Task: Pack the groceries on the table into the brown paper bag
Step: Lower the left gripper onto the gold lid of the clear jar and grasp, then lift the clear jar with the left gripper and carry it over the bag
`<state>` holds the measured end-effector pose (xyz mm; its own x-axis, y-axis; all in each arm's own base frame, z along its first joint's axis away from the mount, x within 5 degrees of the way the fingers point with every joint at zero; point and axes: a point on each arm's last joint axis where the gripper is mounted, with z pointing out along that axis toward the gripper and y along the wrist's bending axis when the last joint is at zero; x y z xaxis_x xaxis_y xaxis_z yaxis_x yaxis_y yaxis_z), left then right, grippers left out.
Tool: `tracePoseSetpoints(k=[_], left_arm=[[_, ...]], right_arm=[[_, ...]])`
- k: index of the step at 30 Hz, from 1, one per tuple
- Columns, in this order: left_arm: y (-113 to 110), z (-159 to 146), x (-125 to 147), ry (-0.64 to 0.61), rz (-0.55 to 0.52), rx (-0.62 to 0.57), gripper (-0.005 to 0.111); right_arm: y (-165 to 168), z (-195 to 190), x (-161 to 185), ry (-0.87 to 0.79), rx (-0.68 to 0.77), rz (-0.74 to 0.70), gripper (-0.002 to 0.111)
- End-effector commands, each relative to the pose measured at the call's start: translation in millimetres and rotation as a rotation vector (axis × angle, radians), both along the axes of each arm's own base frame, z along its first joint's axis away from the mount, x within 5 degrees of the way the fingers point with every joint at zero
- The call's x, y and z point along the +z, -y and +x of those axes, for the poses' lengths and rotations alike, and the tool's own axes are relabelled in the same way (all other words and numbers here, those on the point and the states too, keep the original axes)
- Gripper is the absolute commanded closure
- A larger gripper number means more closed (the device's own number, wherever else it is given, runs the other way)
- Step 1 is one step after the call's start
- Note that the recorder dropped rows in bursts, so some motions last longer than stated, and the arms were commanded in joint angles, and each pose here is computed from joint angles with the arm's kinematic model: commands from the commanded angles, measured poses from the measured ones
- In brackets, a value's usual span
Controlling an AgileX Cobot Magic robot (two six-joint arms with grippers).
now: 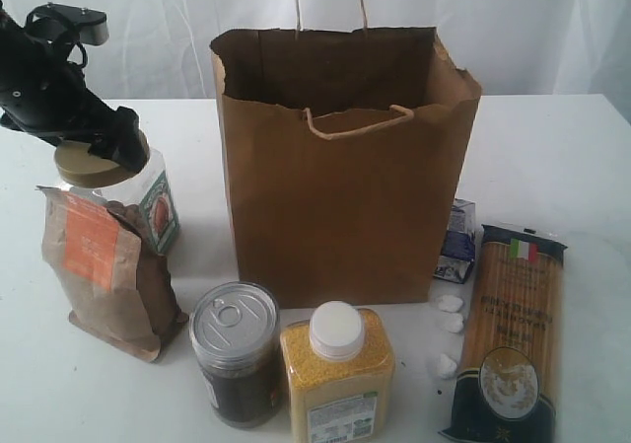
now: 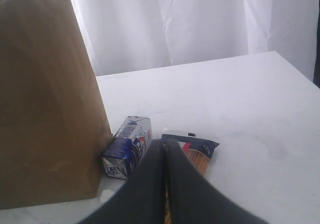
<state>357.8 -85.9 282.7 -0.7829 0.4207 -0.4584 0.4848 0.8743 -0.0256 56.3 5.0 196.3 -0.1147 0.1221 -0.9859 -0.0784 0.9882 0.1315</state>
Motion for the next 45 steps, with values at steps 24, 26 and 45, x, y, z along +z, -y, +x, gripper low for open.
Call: tracePoseSetpoints(k=[24, 26, 45], left_arm=[[-9, -18, 53, 0.092, 0.012, 0.038, 0.107], [-9, -19, 66, 0.121, 0.006, 0.036, 0.107], [-4, -109, 273, 0.591, -0.352, -0.064, 0.107]], right_arm=[[0, 0, 1, 0.014, -0.002, 0.001, 0.108], [0, 0, 1, 0.014, -0.002, 0.001, 0.108], [0, 0, 1, 0.014, -0.002, 0.001, 0.108]])
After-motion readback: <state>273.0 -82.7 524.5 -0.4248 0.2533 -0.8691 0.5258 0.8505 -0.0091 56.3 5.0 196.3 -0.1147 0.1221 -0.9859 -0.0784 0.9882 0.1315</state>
